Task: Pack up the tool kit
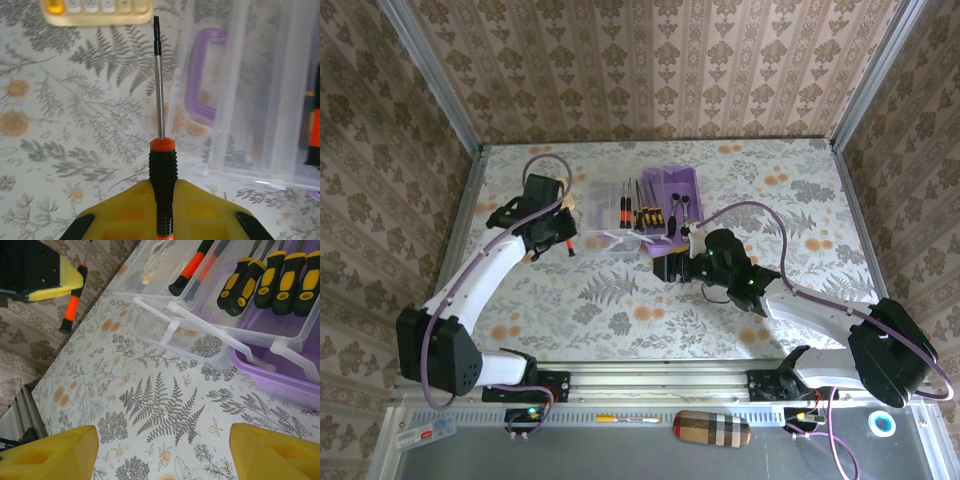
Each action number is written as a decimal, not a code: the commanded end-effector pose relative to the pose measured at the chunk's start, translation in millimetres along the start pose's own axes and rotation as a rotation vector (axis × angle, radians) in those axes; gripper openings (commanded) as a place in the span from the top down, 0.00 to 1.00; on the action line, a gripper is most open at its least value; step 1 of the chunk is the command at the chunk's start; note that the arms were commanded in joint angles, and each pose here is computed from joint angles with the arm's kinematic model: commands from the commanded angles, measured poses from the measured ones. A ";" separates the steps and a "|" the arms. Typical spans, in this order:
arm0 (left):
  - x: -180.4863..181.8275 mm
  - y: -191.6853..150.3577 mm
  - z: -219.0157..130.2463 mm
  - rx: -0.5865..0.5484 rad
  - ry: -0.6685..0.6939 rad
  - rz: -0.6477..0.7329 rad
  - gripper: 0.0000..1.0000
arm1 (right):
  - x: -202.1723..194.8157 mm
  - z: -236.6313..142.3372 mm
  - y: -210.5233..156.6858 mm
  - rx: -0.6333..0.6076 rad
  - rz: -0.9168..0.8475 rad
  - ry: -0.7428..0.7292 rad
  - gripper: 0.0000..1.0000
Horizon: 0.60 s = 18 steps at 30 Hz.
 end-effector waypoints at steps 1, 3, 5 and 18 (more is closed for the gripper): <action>-17.2 7.1 -4.0 0.008 0.004 0.079 0.88 | -4.7 -0.1 -3.5 0.011 -0.012 -0.049 0.28; -28.4 11.3 -3.4 0.010 -0.004 0.108 0.88 | -6.1 0.5 -4.4 0.017 -0.011 -0.063 0.29; -40.1 15.4 -3.3 0.012 -0.013 0.136 0.88 | -7.5 0.6 -4.4 0.018 -0.011 -0.076 0.29; -97.8 22.9 5.4 0.030 -0.060 0.275 0.88 | -10.2 0.7 -5.0 0.020 -0.013 -0.105 0.28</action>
Point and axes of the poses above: each hand's point on the last joint's axis, 136 mm out from that joint toward the fingers, its own z axis out along the fingers, its own x axis along the line the jaws close on, y = z × x, the point moved 9 cm from there along -z, back along the fingers, and after that the axes turned 9 degrees about -z, right-handed, at the moved point
